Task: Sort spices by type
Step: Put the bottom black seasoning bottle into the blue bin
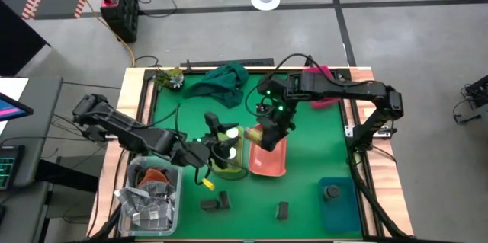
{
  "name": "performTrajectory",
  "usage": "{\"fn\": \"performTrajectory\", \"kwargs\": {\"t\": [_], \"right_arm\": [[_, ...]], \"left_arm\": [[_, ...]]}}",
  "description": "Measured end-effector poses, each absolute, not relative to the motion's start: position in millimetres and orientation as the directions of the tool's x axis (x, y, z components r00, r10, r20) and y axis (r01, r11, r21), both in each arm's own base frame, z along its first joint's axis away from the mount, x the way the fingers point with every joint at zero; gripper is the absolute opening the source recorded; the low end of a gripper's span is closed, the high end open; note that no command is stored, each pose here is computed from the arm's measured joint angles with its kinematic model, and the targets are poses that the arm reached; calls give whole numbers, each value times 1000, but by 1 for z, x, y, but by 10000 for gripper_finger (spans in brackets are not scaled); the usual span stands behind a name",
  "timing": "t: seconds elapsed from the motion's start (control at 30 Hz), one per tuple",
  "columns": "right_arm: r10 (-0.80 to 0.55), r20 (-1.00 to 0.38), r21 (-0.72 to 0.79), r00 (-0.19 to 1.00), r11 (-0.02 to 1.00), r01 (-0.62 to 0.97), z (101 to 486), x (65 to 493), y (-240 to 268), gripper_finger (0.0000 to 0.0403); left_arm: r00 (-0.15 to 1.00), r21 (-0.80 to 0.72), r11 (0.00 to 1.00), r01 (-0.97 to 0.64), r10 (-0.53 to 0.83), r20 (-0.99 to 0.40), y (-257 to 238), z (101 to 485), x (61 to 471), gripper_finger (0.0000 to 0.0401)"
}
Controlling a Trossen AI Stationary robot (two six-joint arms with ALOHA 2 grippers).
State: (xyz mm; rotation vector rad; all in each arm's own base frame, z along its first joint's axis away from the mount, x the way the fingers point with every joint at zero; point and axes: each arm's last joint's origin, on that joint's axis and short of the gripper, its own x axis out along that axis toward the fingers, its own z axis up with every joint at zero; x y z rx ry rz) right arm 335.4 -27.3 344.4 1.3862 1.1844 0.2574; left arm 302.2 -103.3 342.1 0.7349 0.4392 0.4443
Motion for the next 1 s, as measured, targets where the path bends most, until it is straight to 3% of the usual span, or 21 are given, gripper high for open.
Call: {"fn": "performTrajectory", "kwargs": {"t": [0.17,0.37,0.8,1.0], "right_arm": [[754,-420,875,506,187,447,352,344,-29,236],[774,-388,872,500,133,472,352,348,-29,237],[769,-357,893,531,116,434,357,354,-27,237],[768,-342,901,542,104,421,360,356,-27,237]], "left_arm": [[851,643,732,-225,469,-236,-106,344,306,199],[855,694,695,-188,463,-233,-106,346,306,202],[883,688,714,-130,399,-247,-99,346,311,313],[865,720,671,-177,456,-211,-91,350,314,315]]}}
